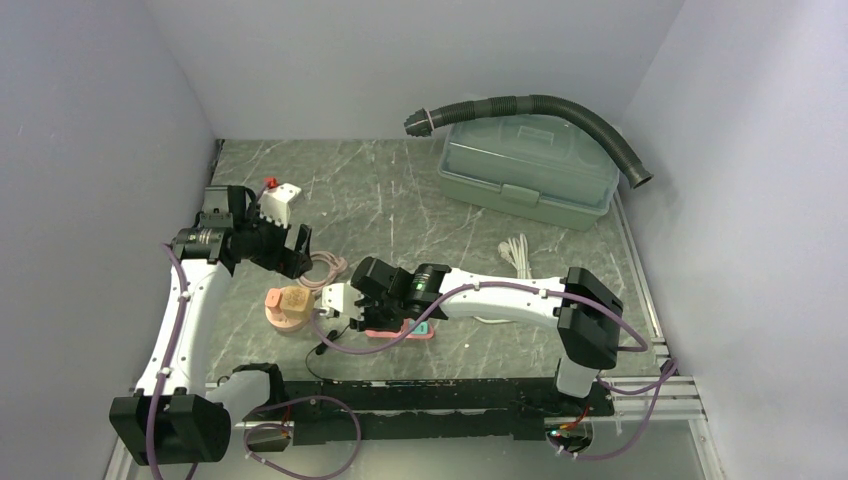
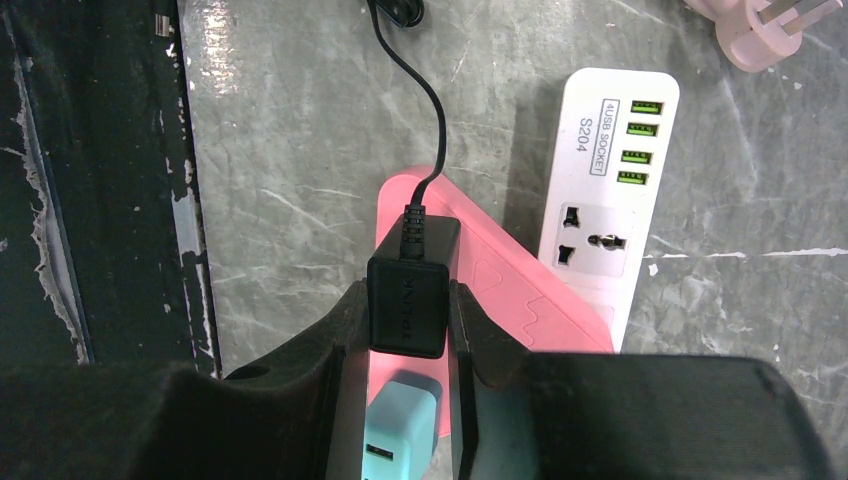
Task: Insert the plug
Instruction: Insert the plug into the socket.
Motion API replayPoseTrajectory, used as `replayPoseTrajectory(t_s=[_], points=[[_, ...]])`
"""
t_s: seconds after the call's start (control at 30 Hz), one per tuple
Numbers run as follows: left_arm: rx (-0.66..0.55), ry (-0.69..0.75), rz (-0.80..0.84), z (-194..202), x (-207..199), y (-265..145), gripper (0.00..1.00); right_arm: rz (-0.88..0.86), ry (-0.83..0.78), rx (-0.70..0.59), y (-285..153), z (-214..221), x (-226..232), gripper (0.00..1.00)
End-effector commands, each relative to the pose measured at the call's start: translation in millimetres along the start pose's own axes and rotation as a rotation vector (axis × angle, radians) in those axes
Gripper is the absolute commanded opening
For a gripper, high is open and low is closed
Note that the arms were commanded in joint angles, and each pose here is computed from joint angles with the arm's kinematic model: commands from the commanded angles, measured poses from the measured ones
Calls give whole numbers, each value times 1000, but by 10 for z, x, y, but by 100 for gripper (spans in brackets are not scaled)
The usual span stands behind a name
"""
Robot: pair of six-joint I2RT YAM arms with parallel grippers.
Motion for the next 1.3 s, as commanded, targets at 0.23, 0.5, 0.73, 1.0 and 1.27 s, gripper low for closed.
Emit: replayPoseTrajectory(t_s=[0.23,0.5,0.73,1.0,1.27], points=[[-47,7,5,-70,-15,-37,99,45,-6,26,-163,11,-54,0],[-48,6,6,-54,-22,-48,99,43,-8,33,-151,8,-52,0],[-51,12,3,-58,-23,-59,99,49,-30,62,-97,-6,-25,0],[-47,15,3,-54,-21,-56,99,130,-102,117,-46,50,124,0],[-51,19,6,-76,-25,-77,99,143,-134,124,32,106,239,0]])
Point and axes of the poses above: each gripper's point midway between its finger pads, its own y axis out along the fingers, its own x axis along the line the jaws close on, z = x × y, the point moved 9 cm from there along -y, back along the fingers, and after that the axes turned 10 degrees about -y, right-handed, at the moved point
